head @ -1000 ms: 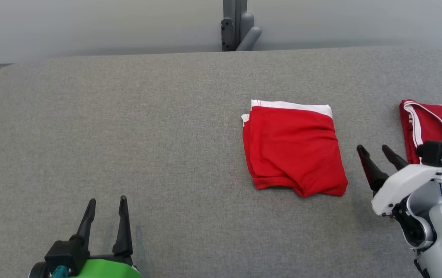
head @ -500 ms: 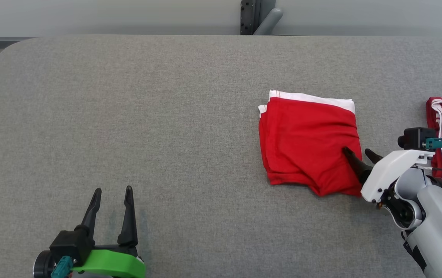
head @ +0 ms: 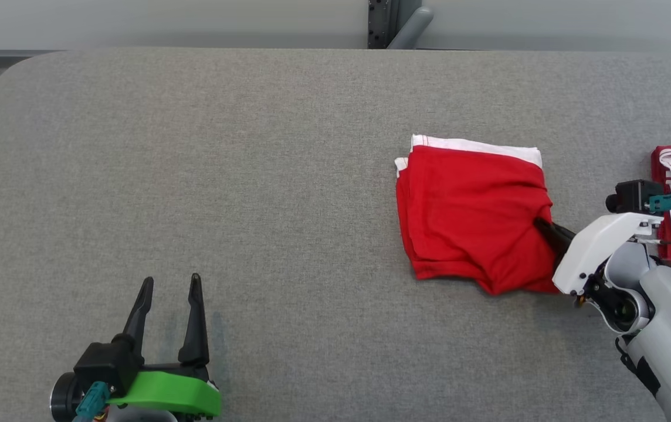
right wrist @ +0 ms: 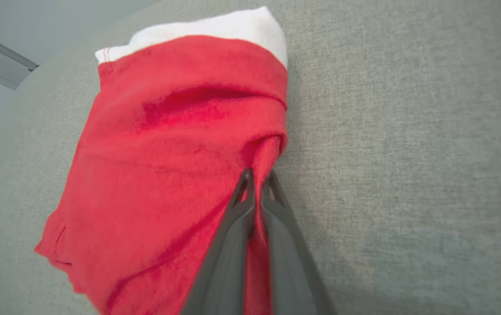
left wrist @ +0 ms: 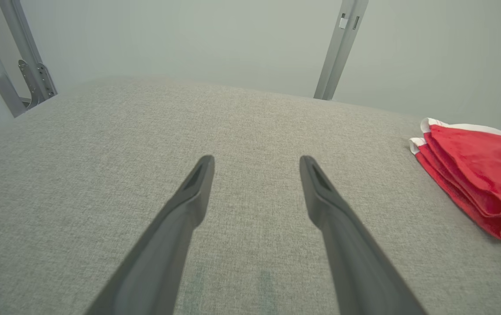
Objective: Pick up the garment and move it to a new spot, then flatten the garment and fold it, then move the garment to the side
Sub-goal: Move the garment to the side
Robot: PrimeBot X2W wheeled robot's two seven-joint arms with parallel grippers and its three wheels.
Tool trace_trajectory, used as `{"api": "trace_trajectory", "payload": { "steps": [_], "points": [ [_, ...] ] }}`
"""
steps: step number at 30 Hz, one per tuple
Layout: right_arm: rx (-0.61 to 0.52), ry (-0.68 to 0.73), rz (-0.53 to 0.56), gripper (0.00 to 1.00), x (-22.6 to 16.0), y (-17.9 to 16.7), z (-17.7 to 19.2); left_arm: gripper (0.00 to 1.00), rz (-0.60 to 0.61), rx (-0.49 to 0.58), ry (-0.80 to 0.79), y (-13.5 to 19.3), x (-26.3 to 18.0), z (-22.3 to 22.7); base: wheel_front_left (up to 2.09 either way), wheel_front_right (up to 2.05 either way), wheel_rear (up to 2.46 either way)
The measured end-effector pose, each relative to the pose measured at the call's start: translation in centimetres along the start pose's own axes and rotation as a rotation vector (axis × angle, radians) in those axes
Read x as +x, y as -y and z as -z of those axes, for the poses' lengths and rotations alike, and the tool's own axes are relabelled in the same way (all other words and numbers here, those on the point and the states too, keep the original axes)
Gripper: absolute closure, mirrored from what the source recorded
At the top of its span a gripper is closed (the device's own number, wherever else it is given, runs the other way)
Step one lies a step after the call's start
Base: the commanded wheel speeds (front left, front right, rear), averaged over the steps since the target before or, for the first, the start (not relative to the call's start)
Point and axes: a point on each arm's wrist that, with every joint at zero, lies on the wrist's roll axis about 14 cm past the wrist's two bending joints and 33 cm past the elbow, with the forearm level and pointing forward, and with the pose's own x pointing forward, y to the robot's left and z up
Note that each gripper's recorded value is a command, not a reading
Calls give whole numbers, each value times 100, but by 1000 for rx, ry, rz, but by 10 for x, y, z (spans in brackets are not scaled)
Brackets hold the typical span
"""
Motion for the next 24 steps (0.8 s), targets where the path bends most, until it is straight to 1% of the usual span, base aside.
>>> {"api": "trace_trajectory", "payload": {
  "steps": [2,7,12,16,19,24],
  "points": [
    [-22,15,1,100,-3,3,-8,0,-1,-3,2,1,1,0,0,0,0],
    [-131,29,30,100,-23,22,-33,0,20,-10,-15,8,3,5,0,0,0],
    [-259,38,94,100,-53,48,-68,0,59,-6,-10,20,13,5,0,0,0],
    [-359,42,169,100,-80,70,-99,0,106,-10,5,35,25,1,0,0,0],
    [-386,38,211,100,-96,80,-115,0,133,-14,0,44,31,4,0,0,0],
    [-387,7,281,100,-116,103,-123,0,163,-21,-18,54,36,10,0,0,0]
  ]
}}
